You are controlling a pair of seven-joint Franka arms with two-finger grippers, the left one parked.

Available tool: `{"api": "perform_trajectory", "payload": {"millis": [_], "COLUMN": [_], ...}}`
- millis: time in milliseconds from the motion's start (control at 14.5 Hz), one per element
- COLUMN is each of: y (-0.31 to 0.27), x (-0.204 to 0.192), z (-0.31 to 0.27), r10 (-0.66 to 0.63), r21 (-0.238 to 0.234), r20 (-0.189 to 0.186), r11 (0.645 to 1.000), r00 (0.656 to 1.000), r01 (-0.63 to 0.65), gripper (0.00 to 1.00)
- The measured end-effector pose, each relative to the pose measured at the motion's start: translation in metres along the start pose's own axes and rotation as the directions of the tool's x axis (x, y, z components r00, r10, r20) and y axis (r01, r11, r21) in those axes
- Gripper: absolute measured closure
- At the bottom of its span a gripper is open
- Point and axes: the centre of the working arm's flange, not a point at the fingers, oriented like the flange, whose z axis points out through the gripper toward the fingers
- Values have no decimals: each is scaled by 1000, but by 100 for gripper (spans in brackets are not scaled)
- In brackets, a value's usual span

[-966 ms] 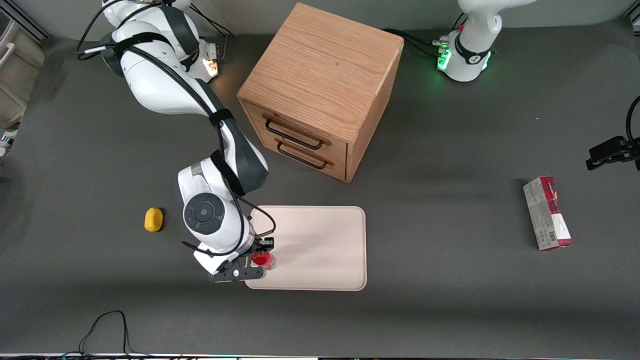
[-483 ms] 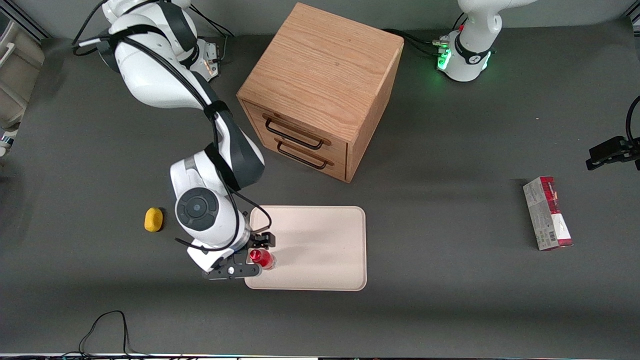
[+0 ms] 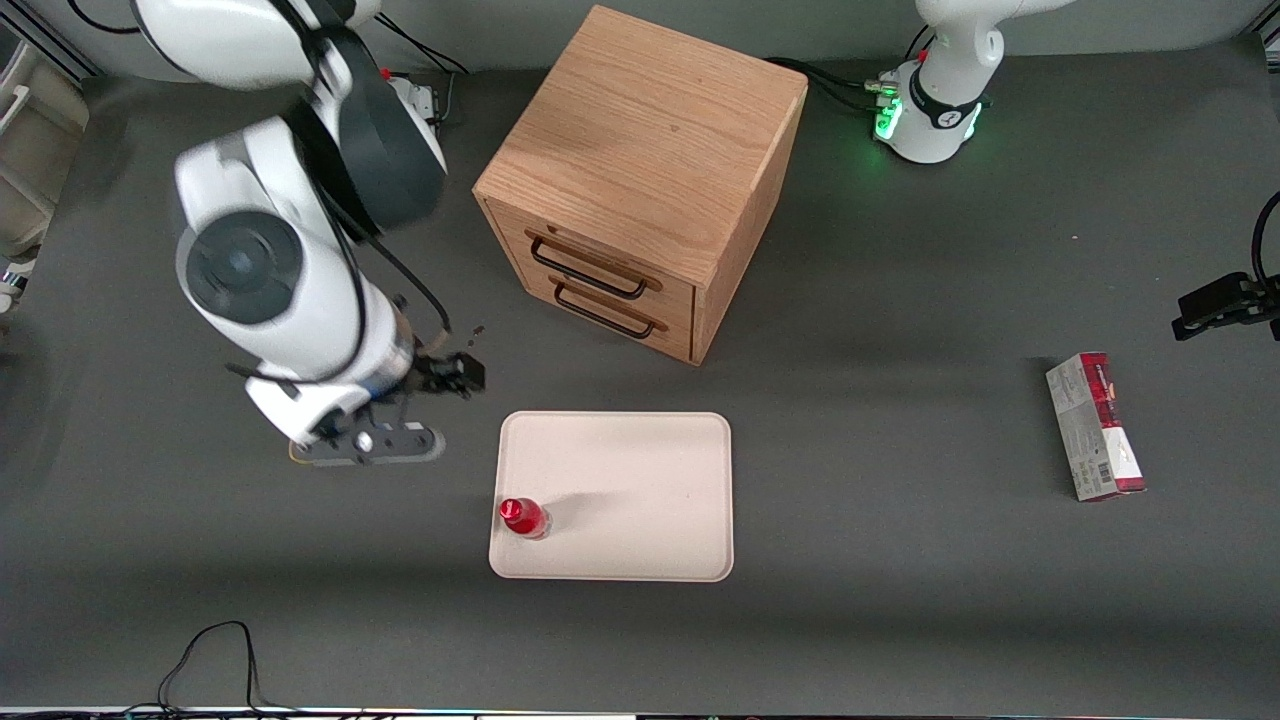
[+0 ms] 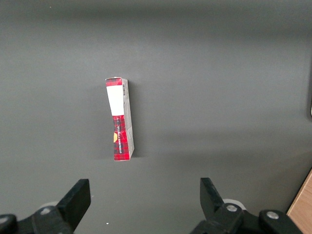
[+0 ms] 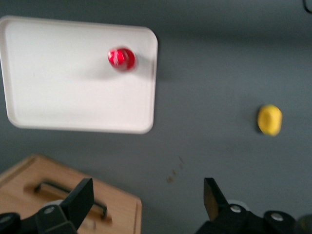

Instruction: Place coke bottle on tray

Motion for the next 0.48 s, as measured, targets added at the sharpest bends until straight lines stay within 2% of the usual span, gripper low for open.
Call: {"api": "perform_trajectory", "payload": {"millis": [138, 276, 345, 483], "y": [19, 46, 62, 101], "x": [-20, -29, -33, -40], "z": [-25, -40, -45, -53], "r10": [16, 19, 22, 46], "r21": [-17, -17, -13, 9], "r20": [27, 35, 30, -4], "r11": [1000, 1000, 1000, 999], "r00": [1000, 999, 999, 999], "r01": [-15, -18, -22, -46], "gripper": [0, 0, 0, 0]}}
